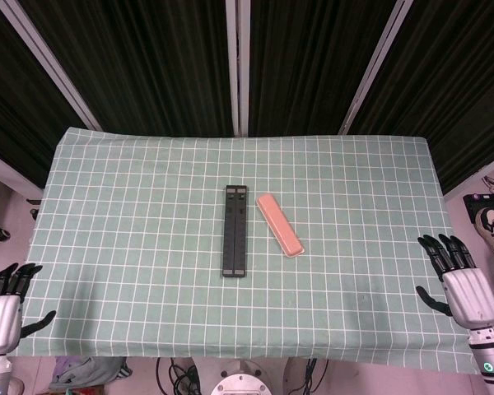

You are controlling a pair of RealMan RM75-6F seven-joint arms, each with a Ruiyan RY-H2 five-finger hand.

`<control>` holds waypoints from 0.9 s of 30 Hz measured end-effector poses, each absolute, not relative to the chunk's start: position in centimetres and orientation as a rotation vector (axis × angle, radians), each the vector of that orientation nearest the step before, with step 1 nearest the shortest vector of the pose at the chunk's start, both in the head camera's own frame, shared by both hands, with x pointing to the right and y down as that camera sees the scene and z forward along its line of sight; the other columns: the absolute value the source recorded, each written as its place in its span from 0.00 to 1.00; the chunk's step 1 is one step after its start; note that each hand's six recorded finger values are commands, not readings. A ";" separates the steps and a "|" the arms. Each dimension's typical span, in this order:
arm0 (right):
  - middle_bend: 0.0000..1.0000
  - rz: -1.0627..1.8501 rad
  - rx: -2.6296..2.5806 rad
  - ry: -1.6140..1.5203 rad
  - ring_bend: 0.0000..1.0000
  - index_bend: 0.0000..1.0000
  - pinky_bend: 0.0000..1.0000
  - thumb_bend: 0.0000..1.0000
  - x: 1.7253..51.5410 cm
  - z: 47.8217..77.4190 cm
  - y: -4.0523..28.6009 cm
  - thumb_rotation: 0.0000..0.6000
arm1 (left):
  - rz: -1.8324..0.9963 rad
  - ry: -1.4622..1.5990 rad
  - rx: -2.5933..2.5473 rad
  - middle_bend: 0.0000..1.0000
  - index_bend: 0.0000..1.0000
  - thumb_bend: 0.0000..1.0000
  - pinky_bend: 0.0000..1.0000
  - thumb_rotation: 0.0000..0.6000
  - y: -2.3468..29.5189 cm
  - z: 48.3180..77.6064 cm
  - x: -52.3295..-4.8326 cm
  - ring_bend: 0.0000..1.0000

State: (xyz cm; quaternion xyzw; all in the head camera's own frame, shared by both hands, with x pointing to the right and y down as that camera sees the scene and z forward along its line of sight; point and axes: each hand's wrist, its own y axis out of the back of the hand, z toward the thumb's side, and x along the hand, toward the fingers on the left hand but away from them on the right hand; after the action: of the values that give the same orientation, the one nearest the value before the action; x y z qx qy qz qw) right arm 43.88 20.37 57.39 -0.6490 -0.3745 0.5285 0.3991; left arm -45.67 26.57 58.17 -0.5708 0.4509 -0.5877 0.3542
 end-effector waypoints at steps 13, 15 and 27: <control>0.08 1.200 -1.713 -0.812 0.00 0.00 0.06 0.18 39.4 58.6 16.6 1.00 | -1.544 1.154 -1.479 0.17 0.20 0.01 0.15 1.00 26.2 58.4 -45.6 0.10; 0.08 1.147 -1.740 -0.740 0.00 0.00 0.07 0.17 37.2 59.1 15.2 1.00 | -1.545 1.159 -1.482 0.17 0.20 0.01 0.15 1.00 26.3 58.4 -45.5 0.10; 0.05 0.902 -1.808 -0.119 0.00 0.00 0.01 0.03 19.3 66.0 9.2 1.00 | -1.592 1.194 -1.458 0.17 0.20 0.01 0.15 1.00 27.9 57.9 -46.3 0.10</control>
State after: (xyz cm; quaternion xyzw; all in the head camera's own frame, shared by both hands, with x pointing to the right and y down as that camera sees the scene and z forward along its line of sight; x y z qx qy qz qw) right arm 19.27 9.24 65.96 -0.7574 -0.0497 0.3779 0.5302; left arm -46.32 27.86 57.92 -0.5577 0.4567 -0.6090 0.3310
